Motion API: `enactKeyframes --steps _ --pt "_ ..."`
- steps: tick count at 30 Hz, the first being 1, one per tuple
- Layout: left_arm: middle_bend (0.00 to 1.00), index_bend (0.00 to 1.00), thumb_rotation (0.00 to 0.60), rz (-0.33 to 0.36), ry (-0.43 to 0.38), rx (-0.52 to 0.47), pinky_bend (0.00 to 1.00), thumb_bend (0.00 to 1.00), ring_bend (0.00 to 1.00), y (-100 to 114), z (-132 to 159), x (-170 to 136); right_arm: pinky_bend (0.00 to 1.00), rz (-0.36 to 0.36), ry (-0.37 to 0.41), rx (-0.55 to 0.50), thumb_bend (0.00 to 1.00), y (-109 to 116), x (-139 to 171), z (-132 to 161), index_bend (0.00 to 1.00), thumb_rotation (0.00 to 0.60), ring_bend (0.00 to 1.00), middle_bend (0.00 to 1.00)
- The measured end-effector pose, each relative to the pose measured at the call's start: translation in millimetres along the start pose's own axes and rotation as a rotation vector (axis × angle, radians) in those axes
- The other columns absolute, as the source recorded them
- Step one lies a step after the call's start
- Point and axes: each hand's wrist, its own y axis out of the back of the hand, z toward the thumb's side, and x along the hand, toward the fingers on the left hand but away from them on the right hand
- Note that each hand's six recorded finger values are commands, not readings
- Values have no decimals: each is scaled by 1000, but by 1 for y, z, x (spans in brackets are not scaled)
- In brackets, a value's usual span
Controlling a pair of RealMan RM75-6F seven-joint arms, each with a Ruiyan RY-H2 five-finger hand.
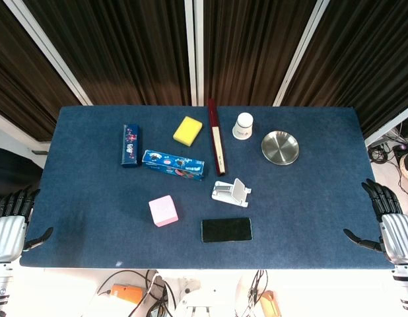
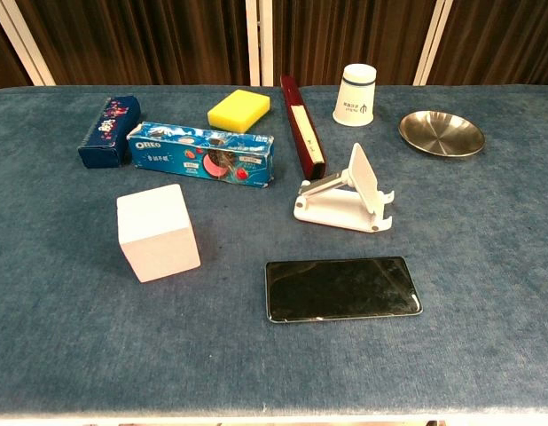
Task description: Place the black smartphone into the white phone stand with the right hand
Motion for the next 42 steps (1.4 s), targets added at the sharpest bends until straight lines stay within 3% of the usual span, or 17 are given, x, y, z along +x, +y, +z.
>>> enactKeyframes --steps 4,8,14,18,23,33,42 --pt "26 85 600 -10 1 2 0 140 0 -2 0 3 100 42 13 -13 283 -9 -4 7 0 600 0 64" --pt "26 85 600 -11 -8 2 0 140 0 -2 3 6 105 136 81 -16 284 -29 -9 27 0 600 0 64" --pt "26 85 600 -8 -24 -7 0 140 0 -4 9 8 113 329 222 30 286 -78 -18 74 0 600 0 64" --pt "27 85 600 -6 -34 -5 0 140 0 -4 10 9 115 461 337 79 285 -122 -22 118 38 600 0 64" --pt "26 86 600 -5 -26 -5 0 140 0 -4 6 9 115 486 426 130 286 -159 -32 166 137 600 0 59" --pt "26 86 600 -21 -14 -7 0 140 0 -9 -2 9 71 535 403 249 291 -220 -55 219 205 600 0 4" --pt "27 86 600 -24 -13 -7 0 140 0 -10 -5 10 16 585 355 361 365 -246 -66 241 223 600 0 0"
